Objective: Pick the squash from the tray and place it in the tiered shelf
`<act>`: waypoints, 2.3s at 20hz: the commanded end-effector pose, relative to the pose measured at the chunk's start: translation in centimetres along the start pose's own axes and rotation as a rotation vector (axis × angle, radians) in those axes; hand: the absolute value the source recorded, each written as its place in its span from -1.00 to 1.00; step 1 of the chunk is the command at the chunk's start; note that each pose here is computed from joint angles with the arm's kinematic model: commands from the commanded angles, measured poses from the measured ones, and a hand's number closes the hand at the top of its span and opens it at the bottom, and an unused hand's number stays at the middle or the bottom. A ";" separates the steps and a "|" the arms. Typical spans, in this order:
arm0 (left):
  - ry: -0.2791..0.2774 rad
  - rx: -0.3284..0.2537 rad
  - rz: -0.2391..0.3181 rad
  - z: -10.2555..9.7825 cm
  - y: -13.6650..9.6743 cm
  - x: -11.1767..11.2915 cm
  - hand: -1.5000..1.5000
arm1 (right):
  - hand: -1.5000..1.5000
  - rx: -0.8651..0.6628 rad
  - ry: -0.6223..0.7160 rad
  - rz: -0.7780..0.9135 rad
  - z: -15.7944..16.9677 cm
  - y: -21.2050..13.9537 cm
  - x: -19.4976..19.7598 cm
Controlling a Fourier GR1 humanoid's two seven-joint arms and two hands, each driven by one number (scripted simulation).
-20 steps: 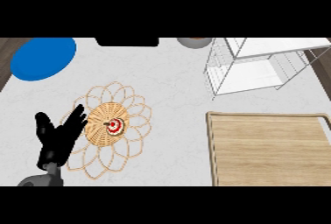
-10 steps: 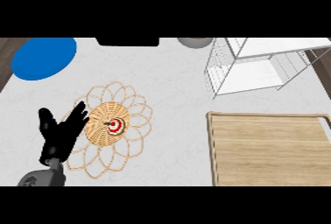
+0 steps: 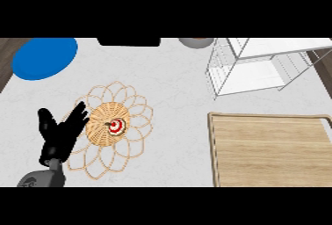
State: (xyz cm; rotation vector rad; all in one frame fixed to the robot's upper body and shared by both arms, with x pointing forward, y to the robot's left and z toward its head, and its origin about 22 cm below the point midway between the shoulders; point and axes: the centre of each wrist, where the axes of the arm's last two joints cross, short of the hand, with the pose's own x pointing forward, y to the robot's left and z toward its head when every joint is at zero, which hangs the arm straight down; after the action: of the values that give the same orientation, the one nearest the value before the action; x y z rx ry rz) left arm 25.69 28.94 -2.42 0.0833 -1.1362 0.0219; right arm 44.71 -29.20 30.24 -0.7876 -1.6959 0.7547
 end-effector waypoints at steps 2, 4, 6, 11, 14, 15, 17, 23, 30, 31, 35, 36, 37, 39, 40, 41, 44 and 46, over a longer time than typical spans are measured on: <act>0.027 -0.017 -0.001 0.0 -0.2 -1.3 0.00 | 1.00 0.007 -0.039 -0.017 -0.6 1.8 -0.8; 0.020 0.000 0.017 0.5 0.5 -3.1 0.00 | 1.00 0.020 -0.038 -0.008 -0.8 0.9 -0.5; 0.012 -0.009 0.008 0.4 1.0 0.5 0.00 | 1.00 0.024 -0.029 -0.006 -1.0 0.6 -0.9; -0.005 -0.001 0.015 -0.1 0.6 0.3 0.00 | 1.00 -0.008 0.023 -0.075 -1.2 -0.8 -0.7; 0.020 0.011 0.009 -0.1 -0.3 -1.1 0.00 | -1.00 -0.085 0.075 -0.213 -1.1 -1.0 -1.7; 0.026 0.009 -0.002 0.4 0.1 -0.4 0.00 | -1.00 -0.108 0.081 -0.255 -0.9 -1.0 -2.2; 0.005 0.000 0.002 -0.5 -0.4 0.6 0.00 | -1.00 -0.117 0.070 -0.299 -0.9 -1.3 -2.2; 0.007 0.002 0.006 -0.2 0.4 -0.6 0.00 | -1.00 -0.136 0.074 -0.562 -1.2 -2.6 -1.6; 0.014 0.005 -0.003 0.9 0.1 -0.4 0.00 | -1.00 -0.324 0.160 -0.685 0.0 -6.7 -3.0; 0.009 0.009 0.015 -0.3 -1.0 -0.3 0.00 | -1.00 -0.360 0.151 -0.693 0.0 -6.0 -3.3; 0.006 -0.011 0.004 1.0 -0.4 -0.7 0.00 | -1.00 -0.503 0.234 -0.647 1.8 -9.7 -5.3; 0.010 0.008 0.022 0.1 0.1 0.5 0.00 | -1.00 -0.518 0.264 -0.642 2.4 -9.9 -6.2; 0.021 -0.005 0.007 0.3 1.8 -1.0 0.00 | -1.00 -0.543 0.266 -0.671 3.6 -12.4 -6.7; 0.017 -0.007 -0.009 -0.1 0.0 1.1 0.00 | -1.00 -0.594 0.294 -0.719 5.9 -13.6 -9.9; 0.016 -0.005 0.019 0.1 -0.6 0.2 0.00 | -1.00 -0.602 0.293 -0.735 5.7 -13.7 -9.6; 0.001 -0.007 -0.011 0.2 0.4 0.6 0.00 | -1.00 -0.611 0.325 -0.723 6.3 -13.8 -10.4; 0.021 -0.014 0.022 0.2 -1.0 0.1 0.00 | -1.00 -0.613 0.317 -0.783 9.0 -16.0 -12.7; -0.002 -0.025 -0.001 1.1 0.0 -0.6 0.00 | -1.00 -0.573 0.317 -0.772 10.3 -17.2 -13.4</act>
State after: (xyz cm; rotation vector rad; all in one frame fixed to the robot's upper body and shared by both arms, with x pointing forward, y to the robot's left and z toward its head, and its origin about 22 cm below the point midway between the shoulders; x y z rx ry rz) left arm 25.46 28.62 -1.97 0.0705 -1.1315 0.0203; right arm 37.69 -48.21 34.11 -0.5336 -1.7445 -0.3718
